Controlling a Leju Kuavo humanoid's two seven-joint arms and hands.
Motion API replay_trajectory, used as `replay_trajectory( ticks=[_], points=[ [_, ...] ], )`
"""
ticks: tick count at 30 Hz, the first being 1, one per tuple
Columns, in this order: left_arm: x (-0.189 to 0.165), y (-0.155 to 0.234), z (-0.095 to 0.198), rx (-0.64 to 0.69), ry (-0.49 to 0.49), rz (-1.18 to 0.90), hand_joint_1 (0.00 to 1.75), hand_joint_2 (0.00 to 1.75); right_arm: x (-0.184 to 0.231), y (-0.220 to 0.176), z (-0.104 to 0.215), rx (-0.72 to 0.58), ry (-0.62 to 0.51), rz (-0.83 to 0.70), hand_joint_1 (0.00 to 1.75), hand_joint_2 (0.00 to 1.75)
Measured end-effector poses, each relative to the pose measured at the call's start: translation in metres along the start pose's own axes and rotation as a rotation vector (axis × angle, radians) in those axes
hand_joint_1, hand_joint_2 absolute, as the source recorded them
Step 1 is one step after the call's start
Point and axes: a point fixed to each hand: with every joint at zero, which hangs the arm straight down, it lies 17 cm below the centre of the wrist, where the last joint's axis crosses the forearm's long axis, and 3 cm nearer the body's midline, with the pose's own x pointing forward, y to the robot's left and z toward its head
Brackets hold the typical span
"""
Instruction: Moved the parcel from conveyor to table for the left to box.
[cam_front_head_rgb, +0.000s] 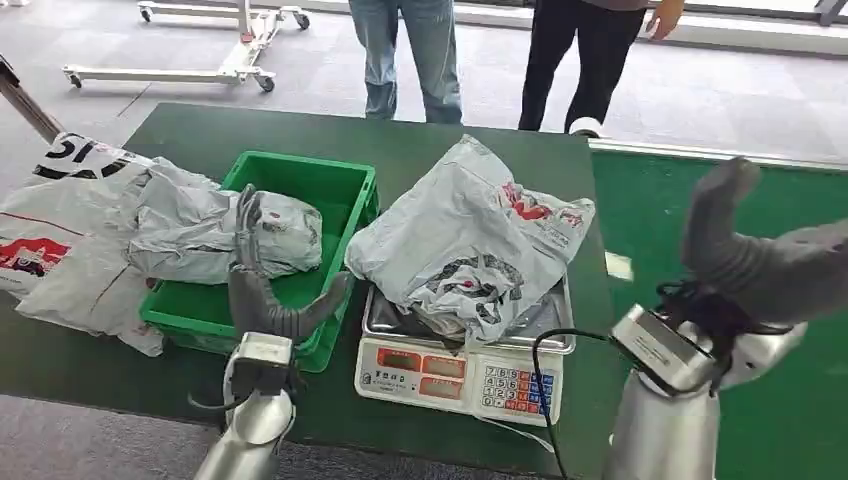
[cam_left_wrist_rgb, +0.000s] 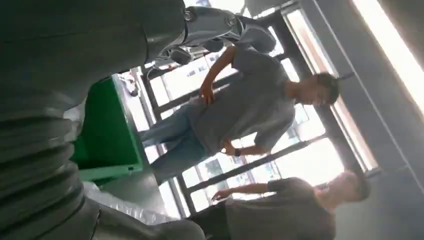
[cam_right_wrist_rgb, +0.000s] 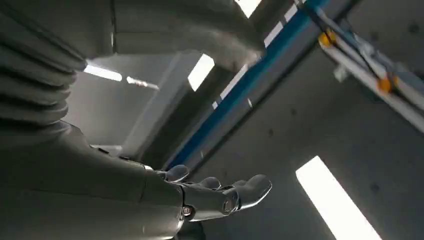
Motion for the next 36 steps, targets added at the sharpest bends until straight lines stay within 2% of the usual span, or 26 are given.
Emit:
replay_trajectory(
  ticks=[3,6,11,16,19,26,31,32,33,36],
  points=[
    [-0.016,-0.033,-0.008,-0.093,0.018,-0.042,0.0,1.75,0.005,-0.047,-0.025,-0.135,-0.01,0.01,0.0,1.75],
    [-0.029,-0.065,-0.02,-0.195,0.028,-0.093,0.0,1.75,0.013,-0.076,-0.039,-0.225,-0.021,0.004,0.0,1.75],
    [-0.045,-0.13,-0.027,-0.434,0.034,-0.205,0.0,1.75,0.03,-0.091,-0.052,-0.279,-0.051,-0.005,0.0,1.75],
    [-0.061,-0.19,-0.001,-0.677,0.045,-0.282,0.0,1.75,0.034,-0.092,-0.057,-0.3,-0.055,-0.008,0.0,1.75],
    [-0.068,-0.21,0.018,-0.776,0.053,-0.3,0.0,1.75,0.033,-0.093,-0.059,-0.307,-0.054,-0.012,0.0,1.75],
    [-0.085,-0.239,0.065,-0.983,0.089,-0.321,0.0,1.75,0.033,-0.094,-0.06,-0.316,-0.052,-0.016,0.0,1.75],
    [-0.087,-0.241,0.07,-1.004,0.094,-0.323,0.0,1.75,0.033,-0.094,-0.06,-0.316,-0.051,-0.016,0.0,1.75],
    [-0.095,-0.252,0.101,-1.158,0.129,-0.316,1.13,1.75,0.032,-0.094,-0.06,-0.319,-0.047,-0.021,0.0,1.75],
    [-0.095,-0.254,0.105,-1.182,0.13,-0.316,1.75,1.75,0.032,-0.094,-0.06,-0.319,-0.047,-0.021,0.0,1.75],
    [-0.099,-0.255,0.114,-1.247,0.139,-0.325,1.75,1.75,0.033,-0.094,-0.06,-0.317,-0.049,-0.018,0.0,1.75]
  ],
)
